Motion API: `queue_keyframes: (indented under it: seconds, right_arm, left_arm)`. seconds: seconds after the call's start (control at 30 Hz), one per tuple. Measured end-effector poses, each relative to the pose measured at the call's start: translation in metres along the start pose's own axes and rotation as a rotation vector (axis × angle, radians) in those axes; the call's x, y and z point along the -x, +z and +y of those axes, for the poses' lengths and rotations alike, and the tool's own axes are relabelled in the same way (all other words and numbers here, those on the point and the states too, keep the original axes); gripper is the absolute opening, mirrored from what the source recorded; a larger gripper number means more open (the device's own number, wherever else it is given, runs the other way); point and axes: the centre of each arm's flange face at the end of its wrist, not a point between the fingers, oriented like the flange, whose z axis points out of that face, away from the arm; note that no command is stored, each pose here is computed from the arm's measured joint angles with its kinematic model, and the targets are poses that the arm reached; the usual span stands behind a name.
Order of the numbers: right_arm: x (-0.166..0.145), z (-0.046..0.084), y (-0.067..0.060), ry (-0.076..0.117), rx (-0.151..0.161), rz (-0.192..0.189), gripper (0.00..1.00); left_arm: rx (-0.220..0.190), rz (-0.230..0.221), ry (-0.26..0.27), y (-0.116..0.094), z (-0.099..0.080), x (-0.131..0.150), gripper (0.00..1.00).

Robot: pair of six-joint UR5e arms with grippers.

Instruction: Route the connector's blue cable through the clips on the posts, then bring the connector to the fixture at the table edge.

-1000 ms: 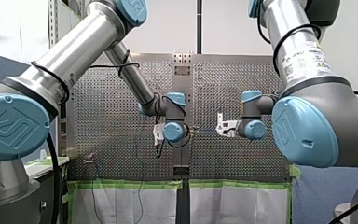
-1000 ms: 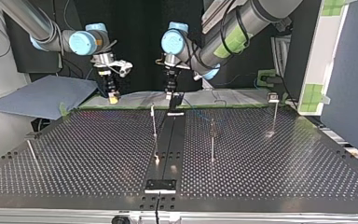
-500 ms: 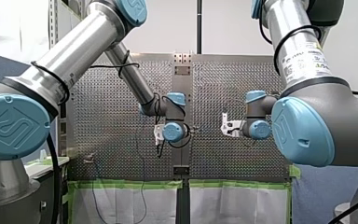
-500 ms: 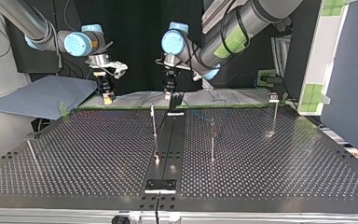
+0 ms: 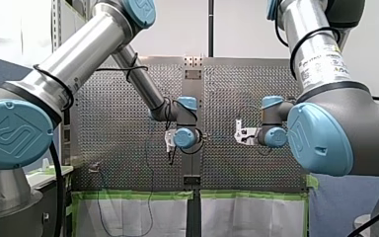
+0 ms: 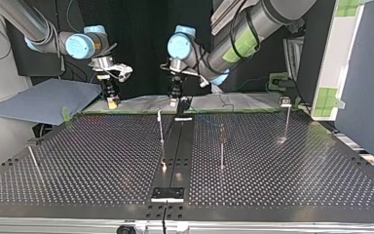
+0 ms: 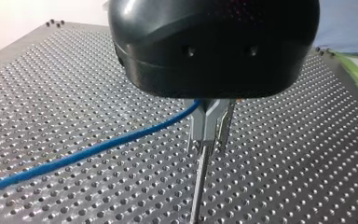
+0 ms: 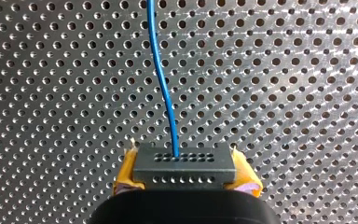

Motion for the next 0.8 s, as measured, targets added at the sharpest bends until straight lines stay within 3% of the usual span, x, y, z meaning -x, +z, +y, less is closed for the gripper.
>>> queue_keyframes:
  seconds: [0.2,0.4,0.8]
  right_arm:
    - [0.0,0.0,0.0,0.0,0.0,0.002,0.07]
    - [-0.001,0.0,0.001,0.002,0.0,0.014,0.07]
    - [-0.004,0.003,0.004,0.01,0.002,0.039,0.07]
  left_arm:
    - [0.009,0.023,-0.014,0.011,0.001,-0.013,0.02]
    - [0.015,0.018,-0.04,0.018,0.003,-0.012,0.02]
    - [0.015,0.01,-0.043,0.026,0.007,-0.008,0.02]
